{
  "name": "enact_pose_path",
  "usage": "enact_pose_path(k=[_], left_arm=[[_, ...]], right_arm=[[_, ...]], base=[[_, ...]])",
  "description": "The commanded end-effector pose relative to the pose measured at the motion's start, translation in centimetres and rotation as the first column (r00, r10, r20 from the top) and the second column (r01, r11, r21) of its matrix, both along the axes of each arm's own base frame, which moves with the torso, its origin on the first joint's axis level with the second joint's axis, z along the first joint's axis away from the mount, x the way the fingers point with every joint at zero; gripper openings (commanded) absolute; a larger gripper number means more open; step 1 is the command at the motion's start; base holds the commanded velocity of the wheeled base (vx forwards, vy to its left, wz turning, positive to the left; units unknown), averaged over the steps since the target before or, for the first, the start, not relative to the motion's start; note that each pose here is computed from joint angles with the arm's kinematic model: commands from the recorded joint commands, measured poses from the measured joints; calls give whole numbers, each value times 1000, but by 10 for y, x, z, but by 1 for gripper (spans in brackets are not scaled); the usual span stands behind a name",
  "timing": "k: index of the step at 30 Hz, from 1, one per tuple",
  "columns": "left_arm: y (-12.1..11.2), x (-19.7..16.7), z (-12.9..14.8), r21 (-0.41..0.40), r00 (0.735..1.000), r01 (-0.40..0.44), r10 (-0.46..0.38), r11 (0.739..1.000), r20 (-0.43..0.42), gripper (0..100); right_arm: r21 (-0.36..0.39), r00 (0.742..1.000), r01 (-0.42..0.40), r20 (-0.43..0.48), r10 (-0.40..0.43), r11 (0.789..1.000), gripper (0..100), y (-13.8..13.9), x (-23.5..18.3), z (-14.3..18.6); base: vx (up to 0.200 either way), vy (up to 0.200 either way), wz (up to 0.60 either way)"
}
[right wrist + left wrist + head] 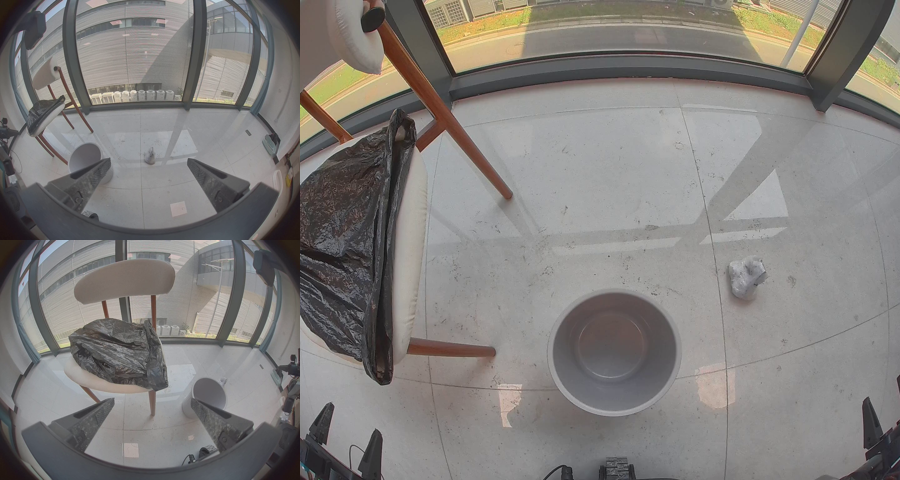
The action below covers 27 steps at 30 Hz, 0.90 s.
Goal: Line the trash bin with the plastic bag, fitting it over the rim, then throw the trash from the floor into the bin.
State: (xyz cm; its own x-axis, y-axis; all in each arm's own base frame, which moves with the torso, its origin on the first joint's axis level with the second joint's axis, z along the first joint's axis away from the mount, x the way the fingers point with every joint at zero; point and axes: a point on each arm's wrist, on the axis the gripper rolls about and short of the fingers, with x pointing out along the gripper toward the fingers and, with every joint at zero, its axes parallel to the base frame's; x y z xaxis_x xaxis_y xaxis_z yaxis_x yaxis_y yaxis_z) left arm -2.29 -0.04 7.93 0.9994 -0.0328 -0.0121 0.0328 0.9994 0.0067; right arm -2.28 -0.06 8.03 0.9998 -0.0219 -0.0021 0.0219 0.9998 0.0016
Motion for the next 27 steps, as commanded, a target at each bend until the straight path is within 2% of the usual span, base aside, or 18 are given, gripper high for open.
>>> enact_pose_path(k=[1, 27], left_arm=[[0, 0, -4, 1, 1000, -1, 1, 1000, 4, 100], [0, 0, -2, 0, 1000, -5, 5, 1000, 20, 100]], right_arm=[[0, 1000, 0, -1, 0, 1000, 100, 0, 0, -5], [3, 1000, 0, -1, 0, 1000, 100, 0, 0, -5]], base=[[0, 0, 0], [0, 0, 0]])
